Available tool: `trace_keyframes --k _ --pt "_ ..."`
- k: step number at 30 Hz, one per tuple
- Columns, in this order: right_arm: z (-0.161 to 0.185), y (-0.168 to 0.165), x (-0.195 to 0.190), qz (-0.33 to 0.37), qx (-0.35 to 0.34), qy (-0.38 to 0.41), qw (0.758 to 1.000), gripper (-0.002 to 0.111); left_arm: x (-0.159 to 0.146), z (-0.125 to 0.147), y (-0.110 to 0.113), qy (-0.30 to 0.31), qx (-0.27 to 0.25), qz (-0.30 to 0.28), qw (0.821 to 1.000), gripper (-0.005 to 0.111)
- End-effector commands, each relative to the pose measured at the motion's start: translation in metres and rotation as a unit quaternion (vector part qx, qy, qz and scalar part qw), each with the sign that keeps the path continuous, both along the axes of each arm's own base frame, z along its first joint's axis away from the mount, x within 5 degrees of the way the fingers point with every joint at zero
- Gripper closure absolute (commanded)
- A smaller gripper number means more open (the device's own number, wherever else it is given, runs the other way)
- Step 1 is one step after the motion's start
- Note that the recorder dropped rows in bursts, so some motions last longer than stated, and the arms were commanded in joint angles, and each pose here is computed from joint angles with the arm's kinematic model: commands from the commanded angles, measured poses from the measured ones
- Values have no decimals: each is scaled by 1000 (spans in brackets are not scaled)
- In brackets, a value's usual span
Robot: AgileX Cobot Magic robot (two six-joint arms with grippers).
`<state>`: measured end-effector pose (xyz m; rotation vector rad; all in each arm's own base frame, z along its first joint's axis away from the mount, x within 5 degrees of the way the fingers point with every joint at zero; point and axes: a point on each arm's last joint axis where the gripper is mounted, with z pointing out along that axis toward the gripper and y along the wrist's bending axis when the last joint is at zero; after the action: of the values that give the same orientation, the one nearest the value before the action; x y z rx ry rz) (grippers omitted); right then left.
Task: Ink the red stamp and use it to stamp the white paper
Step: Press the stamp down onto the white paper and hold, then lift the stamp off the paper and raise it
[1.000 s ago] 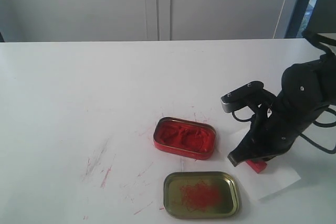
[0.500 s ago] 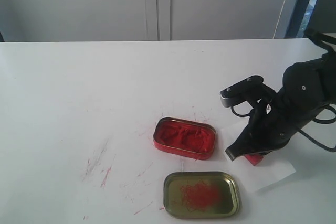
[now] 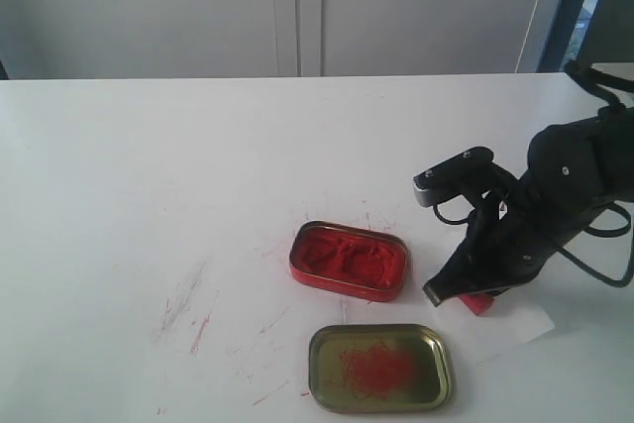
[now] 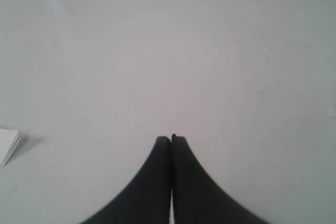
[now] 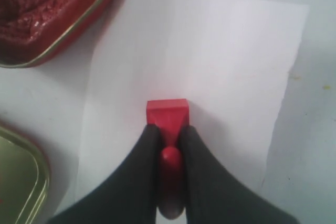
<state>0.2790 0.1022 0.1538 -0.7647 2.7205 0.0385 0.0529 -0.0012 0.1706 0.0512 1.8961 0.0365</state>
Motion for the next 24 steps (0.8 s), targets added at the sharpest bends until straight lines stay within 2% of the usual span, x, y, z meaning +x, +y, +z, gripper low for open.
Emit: trace_keyframes --k 1,9,12,24 --pt "-4 0 2 0 2 -8 1000 108 0 -1 0 2 -5 -1 1000 107" --pt "-11 1 5 5 1 -10 1000 108 0 -1 0 2 -5 -1 1000 107" --pt "-11 2 6 28 -4 -16 999 108 0 -1 0 2 -5 -1 1000 107" --pt "-7 1 5 29 -4 -17 999 108 0 -1 0 2 -5 -1 1000 107"
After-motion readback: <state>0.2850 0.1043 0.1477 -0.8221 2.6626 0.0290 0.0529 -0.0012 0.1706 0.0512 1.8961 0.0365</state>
